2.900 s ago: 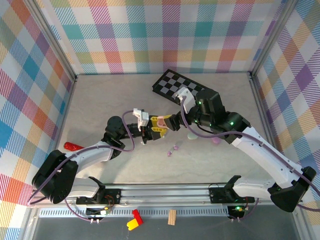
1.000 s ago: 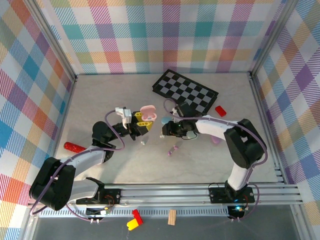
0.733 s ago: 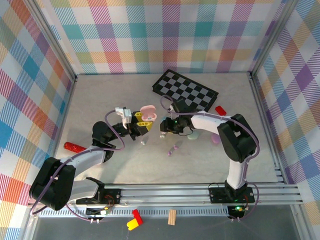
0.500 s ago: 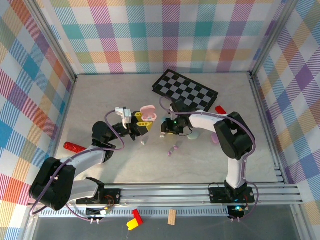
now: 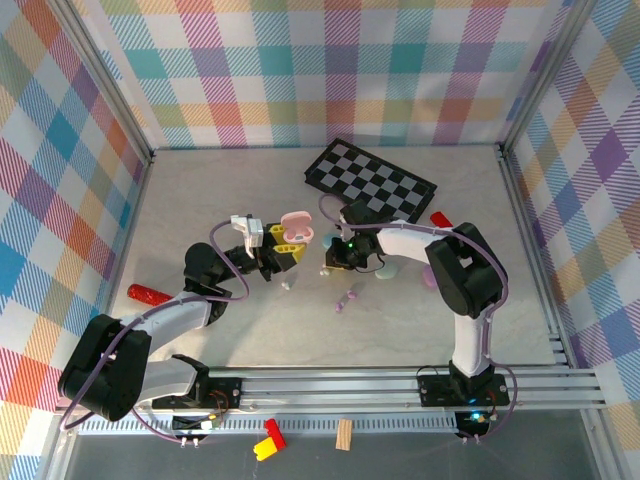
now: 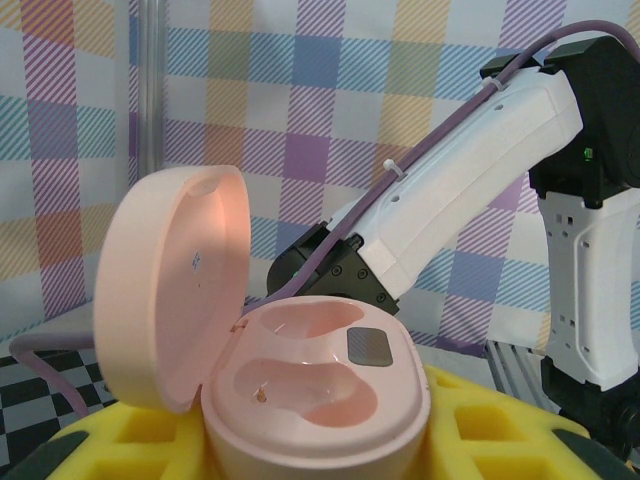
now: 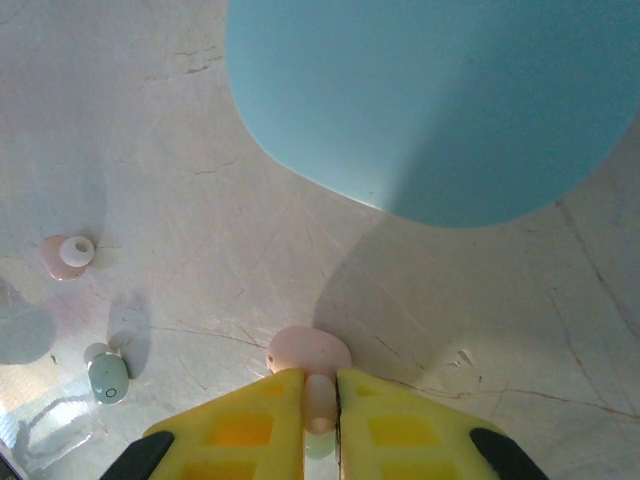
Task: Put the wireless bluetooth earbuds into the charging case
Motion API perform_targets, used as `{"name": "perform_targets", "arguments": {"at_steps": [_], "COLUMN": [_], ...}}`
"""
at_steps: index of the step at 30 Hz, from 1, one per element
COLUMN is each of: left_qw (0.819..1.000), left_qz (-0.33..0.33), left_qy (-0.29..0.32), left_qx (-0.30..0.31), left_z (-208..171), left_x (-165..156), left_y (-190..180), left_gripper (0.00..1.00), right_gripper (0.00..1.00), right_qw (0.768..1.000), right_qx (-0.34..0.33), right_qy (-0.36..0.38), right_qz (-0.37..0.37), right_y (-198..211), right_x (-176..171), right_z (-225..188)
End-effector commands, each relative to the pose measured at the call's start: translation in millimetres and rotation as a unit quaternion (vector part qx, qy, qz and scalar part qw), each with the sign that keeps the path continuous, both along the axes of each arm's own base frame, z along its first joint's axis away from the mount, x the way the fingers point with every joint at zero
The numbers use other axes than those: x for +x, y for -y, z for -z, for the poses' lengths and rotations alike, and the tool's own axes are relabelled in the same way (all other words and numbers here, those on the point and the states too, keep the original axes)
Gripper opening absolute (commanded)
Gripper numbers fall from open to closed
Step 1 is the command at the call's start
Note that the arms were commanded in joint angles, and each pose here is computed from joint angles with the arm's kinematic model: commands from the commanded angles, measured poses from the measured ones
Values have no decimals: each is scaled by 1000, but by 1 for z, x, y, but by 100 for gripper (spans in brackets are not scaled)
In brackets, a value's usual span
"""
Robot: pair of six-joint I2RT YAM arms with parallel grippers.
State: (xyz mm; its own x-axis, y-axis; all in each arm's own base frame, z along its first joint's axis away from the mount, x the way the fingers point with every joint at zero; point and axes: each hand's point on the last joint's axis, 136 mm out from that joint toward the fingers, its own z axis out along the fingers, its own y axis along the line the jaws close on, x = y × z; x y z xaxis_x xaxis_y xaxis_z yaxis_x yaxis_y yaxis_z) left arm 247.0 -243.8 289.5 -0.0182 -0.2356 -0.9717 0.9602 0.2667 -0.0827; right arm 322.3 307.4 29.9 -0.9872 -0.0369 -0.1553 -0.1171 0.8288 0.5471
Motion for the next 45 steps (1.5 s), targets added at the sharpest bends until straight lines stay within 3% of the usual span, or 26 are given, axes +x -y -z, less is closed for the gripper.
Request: {"name": "perform_targets", "arguments": {"at_steps": [1,12,21,29,38,45], "left_qw": [999,999,999,999,999,999], "left_qz": [10,16,15,14,11,10], "left_qy": [28,26,25,28,30,31], "left_qx": [-12,-13,-17,-22,-21,-21], "left_z": [-12,-14,-17,-22,-21,-20], "left_x": [-11,-9,-8,-11,-15,-17], "left_y": [-5,-3,-3,-5,-7,-8], "left_gripper": [37,37,37,37,37,37], "right_gripper": [14,13,18,31,54,53], "right_qw": [1000,991,994,996,994,995], "right_qx": [-25,-93,-90,-74,-44,-31], "right_qy": [15,77,50,46,96,77], "right_qz": [13,54,25,17,-23,-52], "right_y": [12,51,48,47,46,34], "right_x": [0,16,-6,-20,-9,15], "right_z": [-5,-4,7,-2,-29,-21]}}
